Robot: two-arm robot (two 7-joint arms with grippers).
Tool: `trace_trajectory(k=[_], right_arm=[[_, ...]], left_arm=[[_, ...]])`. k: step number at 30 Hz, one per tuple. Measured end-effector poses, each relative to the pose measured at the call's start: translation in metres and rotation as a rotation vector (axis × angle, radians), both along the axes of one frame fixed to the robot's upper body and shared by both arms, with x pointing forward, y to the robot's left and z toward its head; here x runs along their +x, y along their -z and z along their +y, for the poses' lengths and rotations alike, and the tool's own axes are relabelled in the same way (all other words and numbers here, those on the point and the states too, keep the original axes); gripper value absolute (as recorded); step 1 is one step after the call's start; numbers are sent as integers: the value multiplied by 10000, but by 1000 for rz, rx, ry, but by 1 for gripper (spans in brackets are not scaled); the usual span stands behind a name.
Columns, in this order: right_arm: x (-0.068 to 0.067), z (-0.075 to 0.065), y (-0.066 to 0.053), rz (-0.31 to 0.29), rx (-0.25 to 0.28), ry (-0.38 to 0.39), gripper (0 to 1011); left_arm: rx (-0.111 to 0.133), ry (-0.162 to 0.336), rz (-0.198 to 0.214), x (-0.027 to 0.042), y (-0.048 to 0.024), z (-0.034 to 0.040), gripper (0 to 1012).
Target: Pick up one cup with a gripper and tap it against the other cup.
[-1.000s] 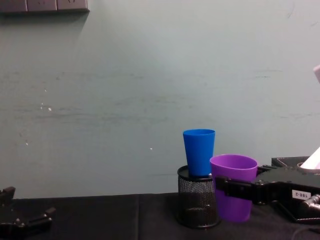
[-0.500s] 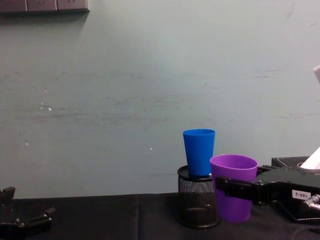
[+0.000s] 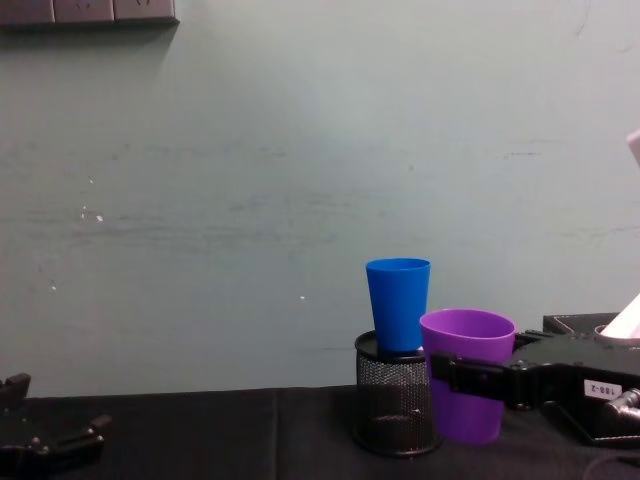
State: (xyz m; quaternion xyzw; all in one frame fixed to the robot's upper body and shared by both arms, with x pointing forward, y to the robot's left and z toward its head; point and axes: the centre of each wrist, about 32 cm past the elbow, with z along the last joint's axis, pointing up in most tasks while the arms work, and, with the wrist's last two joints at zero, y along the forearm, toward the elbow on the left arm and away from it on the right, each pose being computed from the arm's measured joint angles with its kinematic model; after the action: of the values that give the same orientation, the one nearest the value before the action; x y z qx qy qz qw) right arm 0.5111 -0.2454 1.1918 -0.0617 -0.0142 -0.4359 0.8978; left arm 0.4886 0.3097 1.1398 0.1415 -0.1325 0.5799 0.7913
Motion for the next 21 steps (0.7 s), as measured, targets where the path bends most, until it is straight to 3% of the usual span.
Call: trace_trajectory(k=[21], right_arm=[[0, 0, 0, 0, 0, 0, 726]], left_arm=[[0, 0, 0, 0, 0, 0, 1000]])
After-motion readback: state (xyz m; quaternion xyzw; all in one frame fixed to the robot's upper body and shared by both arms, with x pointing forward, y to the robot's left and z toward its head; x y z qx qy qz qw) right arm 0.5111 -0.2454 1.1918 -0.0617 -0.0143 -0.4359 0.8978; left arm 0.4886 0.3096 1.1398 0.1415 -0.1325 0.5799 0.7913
